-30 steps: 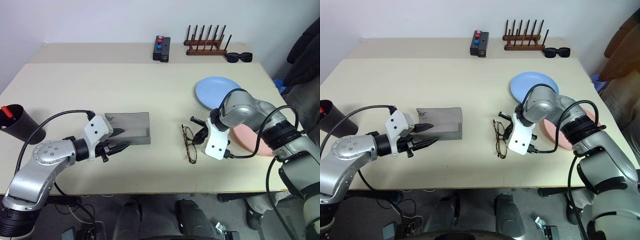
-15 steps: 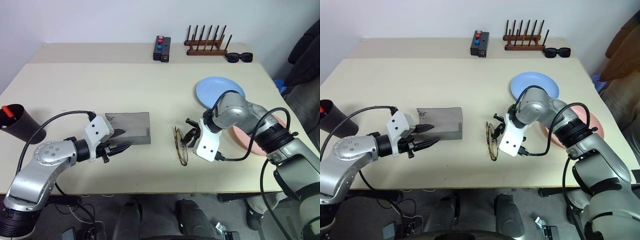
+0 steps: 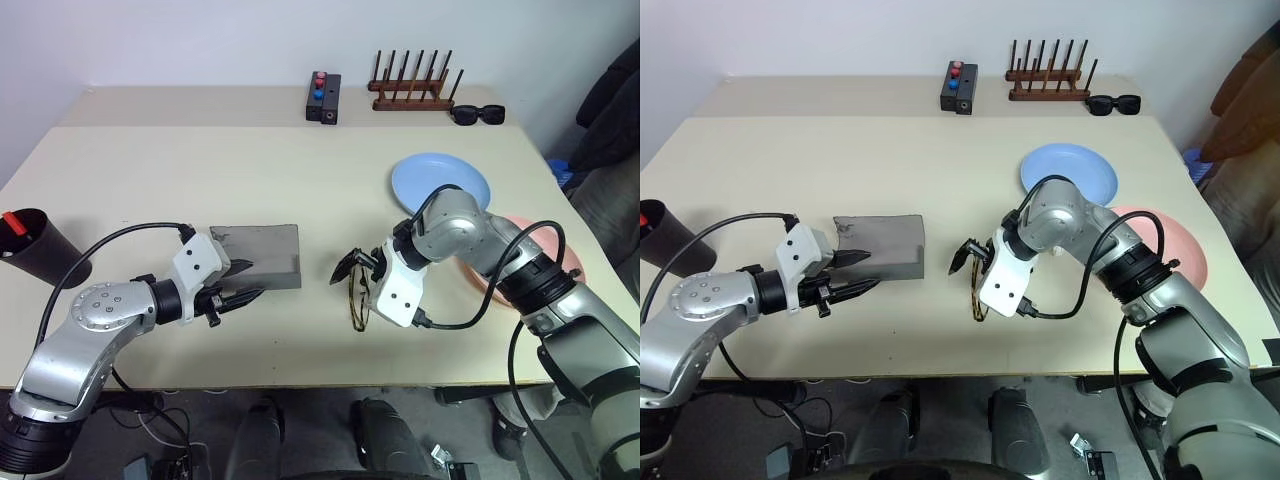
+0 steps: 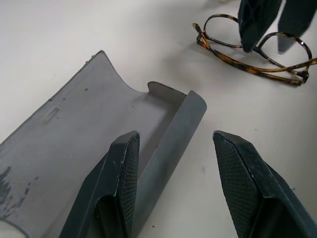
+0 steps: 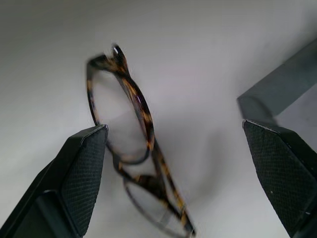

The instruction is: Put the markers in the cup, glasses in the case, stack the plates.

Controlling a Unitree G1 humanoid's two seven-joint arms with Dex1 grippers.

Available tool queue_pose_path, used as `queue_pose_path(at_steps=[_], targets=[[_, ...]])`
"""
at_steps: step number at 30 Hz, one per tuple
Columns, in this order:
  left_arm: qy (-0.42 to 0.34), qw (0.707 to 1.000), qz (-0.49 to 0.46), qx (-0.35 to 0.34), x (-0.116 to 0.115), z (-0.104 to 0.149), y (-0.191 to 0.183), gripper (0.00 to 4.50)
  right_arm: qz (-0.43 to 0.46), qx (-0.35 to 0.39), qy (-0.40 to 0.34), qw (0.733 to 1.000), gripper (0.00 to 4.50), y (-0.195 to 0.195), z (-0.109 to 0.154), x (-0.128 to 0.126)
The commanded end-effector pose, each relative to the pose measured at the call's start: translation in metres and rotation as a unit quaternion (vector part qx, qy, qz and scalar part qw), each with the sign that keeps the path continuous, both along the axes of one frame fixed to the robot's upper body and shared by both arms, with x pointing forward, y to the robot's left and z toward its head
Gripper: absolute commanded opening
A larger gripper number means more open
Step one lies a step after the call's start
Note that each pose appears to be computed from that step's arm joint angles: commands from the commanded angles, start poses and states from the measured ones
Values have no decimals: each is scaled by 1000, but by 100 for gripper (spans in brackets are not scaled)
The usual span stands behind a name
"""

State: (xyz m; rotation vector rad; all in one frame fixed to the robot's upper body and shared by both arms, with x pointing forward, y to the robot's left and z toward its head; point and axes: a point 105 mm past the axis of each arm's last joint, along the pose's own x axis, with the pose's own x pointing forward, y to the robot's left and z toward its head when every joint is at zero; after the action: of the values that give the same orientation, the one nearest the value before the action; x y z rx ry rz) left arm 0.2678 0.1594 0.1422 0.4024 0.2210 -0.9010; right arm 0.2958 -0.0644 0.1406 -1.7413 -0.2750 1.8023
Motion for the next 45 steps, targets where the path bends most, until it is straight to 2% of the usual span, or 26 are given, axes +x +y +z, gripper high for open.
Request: queue_pose_path(at_steps=[1,7,16,27,40,45], targets=[[-20,1000,-4,-2,-1,8,-2,240,9,38,-4,999,443,8,15,-7],[-18,1000,1,0,-1,7,1,240,-2,50,1,999,443,10,22,-9],[-16,1000,6,0,-4,6,3,240,-53,99,6,994,443,13,38,3],[-15,1000,6,-2,-5,6,3,240,-83,152,-11,985,443,30,33,21],[-11,1000,7,-14,-10,10,4,240,-161,189,-21,968,443,28,31,53],[-7,1000,-1,-19,-14,11,1,240,-201,209,9,957,443,19,36,58]])
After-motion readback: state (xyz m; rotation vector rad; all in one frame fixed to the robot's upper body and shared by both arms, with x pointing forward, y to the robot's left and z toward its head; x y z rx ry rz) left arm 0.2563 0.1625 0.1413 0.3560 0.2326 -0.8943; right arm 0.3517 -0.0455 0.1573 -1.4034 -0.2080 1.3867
